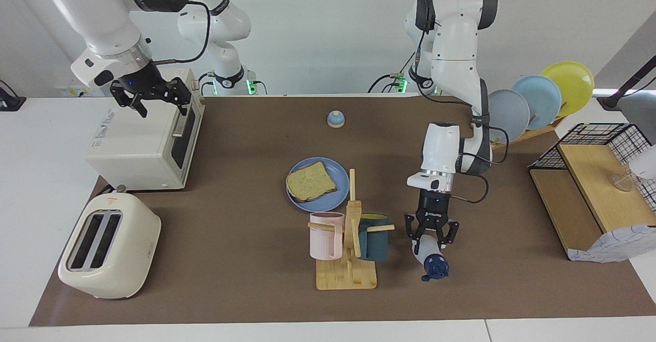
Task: Put bread on plate and add seasoning
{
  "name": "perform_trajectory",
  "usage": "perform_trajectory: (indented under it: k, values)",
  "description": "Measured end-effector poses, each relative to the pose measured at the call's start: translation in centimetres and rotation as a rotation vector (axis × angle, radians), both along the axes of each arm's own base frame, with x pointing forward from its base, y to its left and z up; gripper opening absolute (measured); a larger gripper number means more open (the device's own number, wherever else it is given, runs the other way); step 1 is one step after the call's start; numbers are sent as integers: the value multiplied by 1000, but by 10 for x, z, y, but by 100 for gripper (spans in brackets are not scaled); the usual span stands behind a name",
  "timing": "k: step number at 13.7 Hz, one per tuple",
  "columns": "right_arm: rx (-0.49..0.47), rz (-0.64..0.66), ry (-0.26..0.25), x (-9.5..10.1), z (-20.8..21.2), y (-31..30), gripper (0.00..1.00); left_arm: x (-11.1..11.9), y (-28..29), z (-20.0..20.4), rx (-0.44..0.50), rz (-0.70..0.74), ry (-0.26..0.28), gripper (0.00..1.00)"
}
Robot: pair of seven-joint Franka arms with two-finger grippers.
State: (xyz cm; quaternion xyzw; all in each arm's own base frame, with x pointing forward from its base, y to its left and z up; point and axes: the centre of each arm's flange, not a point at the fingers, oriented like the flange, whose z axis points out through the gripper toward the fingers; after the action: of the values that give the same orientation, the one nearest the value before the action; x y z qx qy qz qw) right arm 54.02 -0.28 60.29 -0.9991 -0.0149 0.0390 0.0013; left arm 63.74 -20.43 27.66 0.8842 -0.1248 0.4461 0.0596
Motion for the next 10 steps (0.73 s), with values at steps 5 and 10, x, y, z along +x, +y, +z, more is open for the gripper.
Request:
perform_trajectory:
  k: [5,10]
  values:
    - [0,0,0,0,0,0,100,-5,3,-8,3,0,12,52]
    - [0,0,0,0,0,0,100,-9,4,-8,2,-2,13,52]
